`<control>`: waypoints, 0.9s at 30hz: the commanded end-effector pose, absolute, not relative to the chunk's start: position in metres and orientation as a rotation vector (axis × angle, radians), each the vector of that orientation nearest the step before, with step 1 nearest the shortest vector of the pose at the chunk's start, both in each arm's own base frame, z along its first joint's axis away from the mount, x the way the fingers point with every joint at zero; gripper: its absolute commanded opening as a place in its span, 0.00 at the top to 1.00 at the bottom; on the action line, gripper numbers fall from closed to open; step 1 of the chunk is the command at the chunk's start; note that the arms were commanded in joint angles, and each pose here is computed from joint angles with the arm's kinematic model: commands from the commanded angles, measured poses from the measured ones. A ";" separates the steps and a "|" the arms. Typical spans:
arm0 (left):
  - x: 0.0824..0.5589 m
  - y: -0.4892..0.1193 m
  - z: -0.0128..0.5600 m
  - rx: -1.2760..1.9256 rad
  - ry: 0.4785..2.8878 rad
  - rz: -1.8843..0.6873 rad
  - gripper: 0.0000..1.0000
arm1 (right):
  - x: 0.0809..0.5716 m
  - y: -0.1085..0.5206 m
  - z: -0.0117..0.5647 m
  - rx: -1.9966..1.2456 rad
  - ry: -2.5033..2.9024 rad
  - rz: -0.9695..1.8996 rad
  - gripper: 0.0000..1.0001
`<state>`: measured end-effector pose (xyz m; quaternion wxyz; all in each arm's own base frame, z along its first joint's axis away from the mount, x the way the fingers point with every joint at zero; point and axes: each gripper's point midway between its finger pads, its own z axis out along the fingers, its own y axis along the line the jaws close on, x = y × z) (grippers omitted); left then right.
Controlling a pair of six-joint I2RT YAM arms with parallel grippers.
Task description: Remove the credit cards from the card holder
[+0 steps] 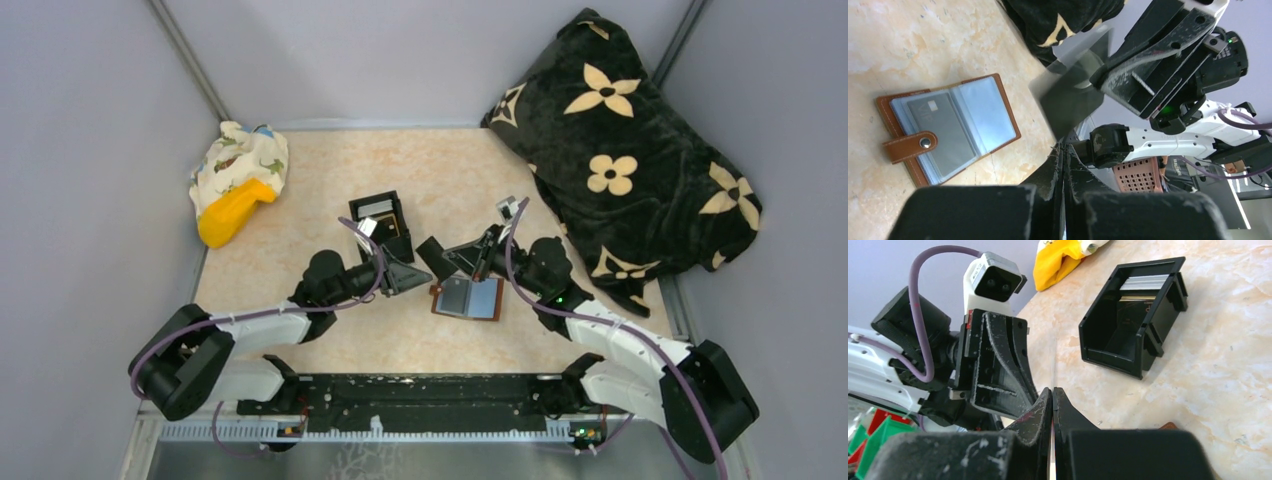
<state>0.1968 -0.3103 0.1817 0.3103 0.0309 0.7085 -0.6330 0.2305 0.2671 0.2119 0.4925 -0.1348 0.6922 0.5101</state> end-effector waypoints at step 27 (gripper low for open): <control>0.325 -0.218 0.140 -0.213 2.023 -0.484 0.20 | 0.289 0.269 0.249 -0.391 1.627 0.963 1.00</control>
